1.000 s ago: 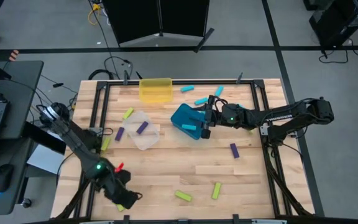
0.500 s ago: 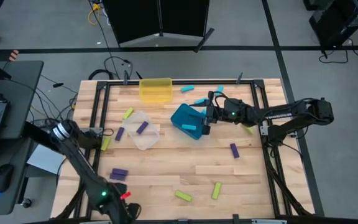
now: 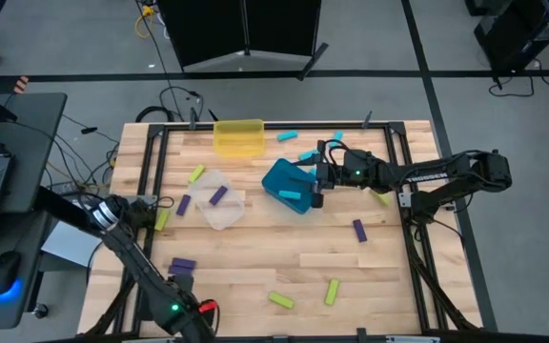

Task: Sort blocks
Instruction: Put the green block into the yellow bin

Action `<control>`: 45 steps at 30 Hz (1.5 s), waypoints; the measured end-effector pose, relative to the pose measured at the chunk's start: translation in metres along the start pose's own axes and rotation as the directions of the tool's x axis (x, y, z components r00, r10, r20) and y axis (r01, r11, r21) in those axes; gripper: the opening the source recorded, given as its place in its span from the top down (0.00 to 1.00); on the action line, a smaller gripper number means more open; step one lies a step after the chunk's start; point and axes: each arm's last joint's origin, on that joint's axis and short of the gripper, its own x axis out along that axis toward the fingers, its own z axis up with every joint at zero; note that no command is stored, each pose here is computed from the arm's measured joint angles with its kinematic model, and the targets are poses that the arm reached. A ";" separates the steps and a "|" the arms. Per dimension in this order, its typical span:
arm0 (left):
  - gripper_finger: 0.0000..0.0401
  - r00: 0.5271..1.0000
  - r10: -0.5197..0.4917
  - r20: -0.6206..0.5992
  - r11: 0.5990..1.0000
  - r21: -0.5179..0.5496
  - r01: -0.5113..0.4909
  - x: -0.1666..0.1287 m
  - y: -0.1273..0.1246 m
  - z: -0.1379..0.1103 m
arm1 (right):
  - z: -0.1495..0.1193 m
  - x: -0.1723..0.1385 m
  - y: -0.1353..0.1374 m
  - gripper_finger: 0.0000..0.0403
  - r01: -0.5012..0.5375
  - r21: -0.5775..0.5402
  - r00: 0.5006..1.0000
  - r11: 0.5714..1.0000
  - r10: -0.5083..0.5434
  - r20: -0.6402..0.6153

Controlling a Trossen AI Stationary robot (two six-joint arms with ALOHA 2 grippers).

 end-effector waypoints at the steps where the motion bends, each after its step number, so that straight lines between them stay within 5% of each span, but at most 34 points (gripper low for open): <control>1: 0.46 1.000 0.000 0.002 1.000 -0.002 0.000 0.001 -0.001 0.000 | 0.000 0.000 0.000 0.51 0.000 0.000 1.000 1.000 0.000 0.000; 16: 0.44 0.998 -0.016 0.057 1.000 0.017 0.015 0.014 -0.003 -0.006 | -0.001 0.000 -0.002 0.51 0.003 0.002 1.000 1.000 -0.003 -0.001; 21: 0.44 0.984 -0.100 0.145 0.977 0.203 0.069 0.018 0.006 -0.015 | 0.000 0.000 -0.002 0.51 0.004 0.002 1.000 1.000 -0.004 0.001; 25: 0.46 0.977 -0.085 0.198 0.918 0.396 0.000 0.006 0.017 -0.019 | 0.001 0.000 -0.002 0.51 0.009 0.002 1.000 1.000 -0.009 0.012; 29: 0.49 0.964 -0.084 0.251 0.746 0.658 -0.107 -0.004 0.027 -0.022 | 0.001 0.000 -0.003 0.51 0.016 0.015 1.000 1.000 -0.016 0.011; 34: 0.48 0.941 -0.120 0.315 0.404 0.882 -0.244 -0.007 0.029 -0.021 | 0.000 0.000 -0.003 0.52 0.018 0.081 1.000 0.997 -0.019 0.007; 39: 0.48 0.915 -0.124 0.383 0.099 0.923 -0.372 0.002 0.034 -0.018 | 0.000 0.000 -0.003 0.54 0.020 0.132 1.000 0.991 -0.022 0.007; 45: 0.48 0.882 -0.119 0.455 -0.101 0.879 -0.467 0.022 0.048 -0.017 | 0.002 0.000 0.003 0.56 0.001 0.209 1.000 0.978 -0.004 0.014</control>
